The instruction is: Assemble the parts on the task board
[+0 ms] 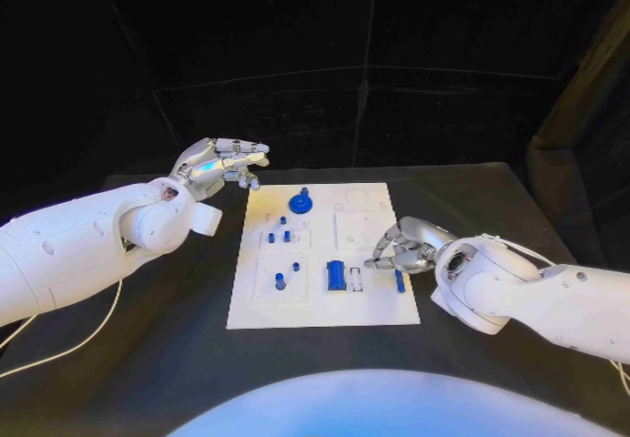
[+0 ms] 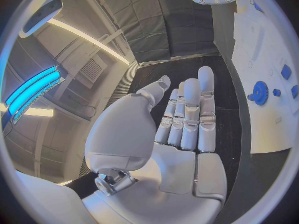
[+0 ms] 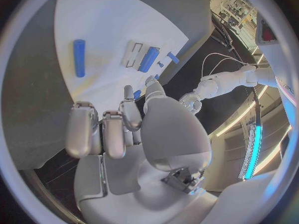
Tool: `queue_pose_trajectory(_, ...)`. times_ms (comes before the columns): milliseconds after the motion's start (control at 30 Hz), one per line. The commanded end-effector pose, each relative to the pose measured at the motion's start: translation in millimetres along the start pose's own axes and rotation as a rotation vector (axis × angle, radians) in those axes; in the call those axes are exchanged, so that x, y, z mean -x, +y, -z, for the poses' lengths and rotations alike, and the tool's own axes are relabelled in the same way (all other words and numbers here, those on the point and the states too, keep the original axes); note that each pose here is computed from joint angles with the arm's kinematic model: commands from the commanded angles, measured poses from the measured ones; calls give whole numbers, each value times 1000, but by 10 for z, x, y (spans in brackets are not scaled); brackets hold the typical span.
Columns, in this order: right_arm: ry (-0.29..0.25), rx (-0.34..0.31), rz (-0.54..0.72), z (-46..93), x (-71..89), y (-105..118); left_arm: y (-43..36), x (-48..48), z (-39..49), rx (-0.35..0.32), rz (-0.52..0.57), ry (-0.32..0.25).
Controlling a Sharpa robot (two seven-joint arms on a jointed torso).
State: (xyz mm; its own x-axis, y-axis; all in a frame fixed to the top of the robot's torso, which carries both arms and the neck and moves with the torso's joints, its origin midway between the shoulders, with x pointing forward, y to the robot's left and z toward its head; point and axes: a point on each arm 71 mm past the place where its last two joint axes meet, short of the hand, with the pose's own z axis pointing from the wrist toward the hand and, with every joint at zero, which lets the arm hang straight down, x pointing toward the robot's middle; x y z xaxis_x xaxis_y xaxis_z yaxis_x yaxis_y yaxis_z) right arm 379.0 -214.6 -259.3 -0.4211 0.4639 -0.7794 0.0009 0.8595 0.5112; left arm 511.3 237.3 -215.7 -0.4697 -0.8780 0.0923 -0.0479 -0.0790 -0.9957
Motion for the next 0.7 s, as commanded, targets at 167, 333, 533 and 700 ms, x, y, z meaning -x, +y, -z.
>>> queue_pose_trajectory(167,30,-54,56,67,113,-243,-14,-24,-8,-7,8,9)
queue_pose_trajectory(333,43,-108,141,51,134,-354,-13,-29,-9,-7,9,10)
queue_pose_trajectory(533,60,-133,197,1,107,-372,-11,-30,-8,-7,9,12)
queue_pose_trajectory(700,93,-141,226,-34,59,-356,-10,-28,-6,-7,9,11)
